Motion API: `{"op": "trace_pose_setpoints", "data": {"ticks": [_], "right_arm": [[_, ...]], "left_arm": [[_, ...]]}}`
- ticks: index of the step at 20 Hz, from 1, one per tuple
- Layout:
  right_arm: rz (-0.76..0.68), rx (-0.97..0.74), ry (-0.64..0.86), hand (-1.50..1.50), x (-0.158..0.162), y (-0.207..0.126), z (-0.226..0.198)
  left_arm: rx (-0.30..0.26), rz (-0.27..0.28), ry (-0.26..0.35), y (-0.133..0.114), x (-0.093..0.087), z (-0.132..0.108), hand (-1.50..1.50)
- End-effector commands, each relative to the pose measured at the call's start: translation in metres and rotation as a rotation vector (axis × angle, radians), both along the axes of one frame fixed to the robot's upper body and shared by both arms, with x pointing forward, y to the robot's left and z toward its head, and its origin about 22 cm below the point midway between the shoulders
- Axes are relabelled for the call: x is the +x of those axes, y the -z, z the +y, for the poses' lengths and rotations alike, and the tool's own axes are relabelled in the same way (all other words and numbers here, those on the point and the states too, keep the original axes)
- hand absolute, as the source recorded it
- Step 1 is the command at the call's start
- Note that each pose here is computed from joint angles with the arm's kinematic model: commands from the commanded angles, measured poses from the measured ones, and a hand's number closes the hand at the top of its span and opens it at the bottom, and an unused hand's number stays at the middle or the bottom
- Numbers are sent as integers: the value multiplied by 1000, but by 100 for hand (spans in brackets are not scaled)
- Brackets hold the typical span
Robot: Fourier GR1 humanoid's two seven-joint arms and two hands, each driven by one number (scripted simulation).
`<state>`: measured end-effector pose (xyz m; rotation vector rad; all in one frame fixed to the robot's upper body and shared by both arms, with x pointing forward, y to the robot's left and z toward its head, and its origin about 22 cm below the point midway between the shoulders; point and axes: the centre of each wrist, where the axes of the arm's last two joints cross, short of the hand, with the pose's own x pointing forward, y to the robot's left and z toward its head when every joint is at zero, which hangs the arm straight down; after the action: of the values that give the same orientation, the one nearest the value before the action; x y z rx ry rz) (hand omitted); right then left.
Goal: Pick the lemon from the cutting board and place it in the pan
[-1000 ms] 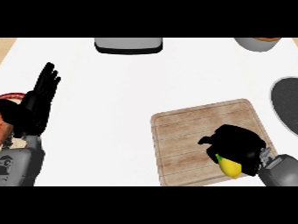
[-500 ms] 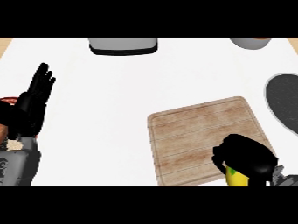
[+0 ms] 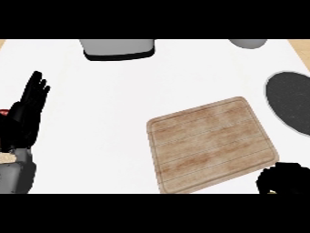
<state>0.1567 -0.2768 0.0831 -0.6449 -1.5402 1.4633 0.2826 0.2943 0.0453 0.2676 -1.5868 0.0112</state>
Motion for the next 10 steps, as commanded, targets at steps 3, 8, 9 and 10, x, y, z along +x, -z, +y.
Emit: {"op": "trace_pose_setpoints", "data": {"ticks": [3,8,9,10], "right_arm": [[-164,202,155,150,-43,-52,-21],[-216,307,278,150,-47,-71,-44],[-192,393,272,150,-39,-56,-41],[-178,420,274,150,-31,-63,-49]], "left_arm": [[-5,-7,44,6,-4,-8,0],[3,-19,53,-5,-3,2,0],[3,-20,55,1,5,-8,0],[4,-20,71,-7,12,-23,0]]}}
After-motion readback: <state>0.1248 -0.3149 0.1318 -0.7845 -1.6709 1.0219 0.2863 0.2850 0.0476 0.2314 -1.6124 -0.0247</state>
